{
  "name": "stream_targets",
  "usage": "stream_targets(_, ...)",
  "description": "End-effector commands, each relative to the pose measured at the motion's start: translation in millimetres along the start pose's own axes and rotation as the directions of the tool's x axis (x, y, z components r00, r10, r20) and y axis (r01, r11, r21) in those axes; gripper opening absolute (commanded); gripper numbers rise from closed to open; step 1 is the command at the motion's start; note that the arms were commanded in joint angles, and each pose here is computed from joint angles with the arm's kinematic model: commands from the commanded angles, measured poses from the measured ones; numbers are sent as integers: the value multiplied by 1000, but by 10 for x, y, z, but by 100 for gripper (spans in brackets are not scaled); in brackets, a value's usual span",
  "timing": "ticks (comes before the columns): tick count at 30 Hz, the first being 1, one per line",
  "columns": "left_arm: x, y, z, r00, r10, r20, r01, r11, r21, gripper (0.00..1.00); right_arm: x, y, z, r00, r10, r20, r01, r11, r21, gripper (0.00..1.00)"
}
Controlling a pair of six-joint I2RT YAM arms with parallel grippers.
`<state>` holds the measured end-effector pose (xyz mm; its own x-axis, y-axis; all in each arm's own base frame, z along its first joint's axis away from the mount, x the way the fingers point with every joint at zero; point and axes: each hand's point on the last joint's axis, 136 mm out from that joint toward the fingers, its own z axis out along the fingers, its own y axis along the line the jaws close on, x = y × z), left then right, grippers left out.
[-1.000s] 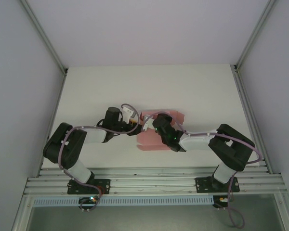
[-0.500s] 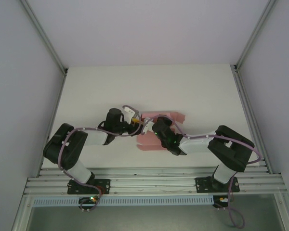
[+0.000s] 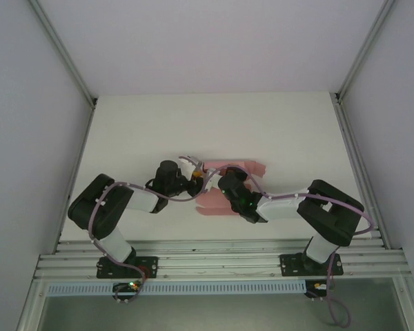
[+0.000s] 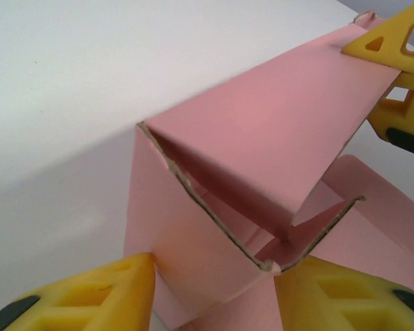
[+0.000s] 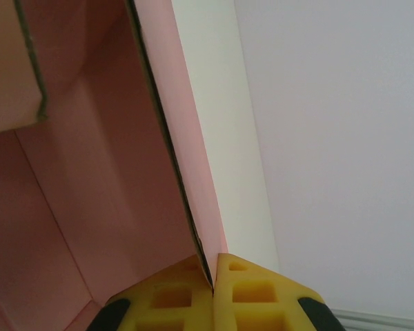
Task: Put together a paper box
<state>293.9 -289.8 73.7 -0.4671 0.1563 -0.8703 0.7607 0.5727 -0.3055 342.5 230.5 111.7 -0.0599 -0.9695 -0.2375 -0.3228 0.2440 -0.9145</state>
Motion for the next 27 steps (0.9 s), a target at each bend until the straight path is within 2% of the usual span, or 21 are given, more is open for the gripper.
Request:
stream_targets(1, -120, -28, 20, 996, 37, 79, -36, 999, -4, 49, 304, 559, -12, 988, -142, -61, 129, 976, -173, 0)
stream_targets(6, -53, -15, 71, 997, 34, 69, -33, 999, -18, 47, 332, 572, -19, 988, -135, -71, 120, 977, -177, 0)
stream_targets(12, -144, 6, 34, 992, 6, 122, 0, 999, -48, 29, 339, 560, -47, 992, -101, -73, 86, 979, -186, 0)
stream_targets(15, -135, 5, -1, 991, 11, 130, -4, 999, -54, 26, 328, 530, -58, 994, -83, -69, 69, 981, -179, 0)
stream_targets(17, -117, -6, -7, 992, 14, 123, -8, 999, -49, 27, 335, 520, -65, 995, -74, -71, 61, 982, -179, 0)
stream_targets(19, -105, -60, 1, 994, 11, 109, -9, 1000, -18, 33, 342, 499, -58, 995, -66, -77, 52, 984, -172, 0)
stream_targets(23, -97, -258, -36, 996, 4, 89, -13, 995, 101, 53, 394, 431, -16, 992, -69, -106, 54, 989, -134, 0)
stream_targets(27, -67, -237, -129, 998, -26, 57, 19, 991, 129, 52, 405, 401, -5, 992, -62, -107, 49, 991, -126, 0)
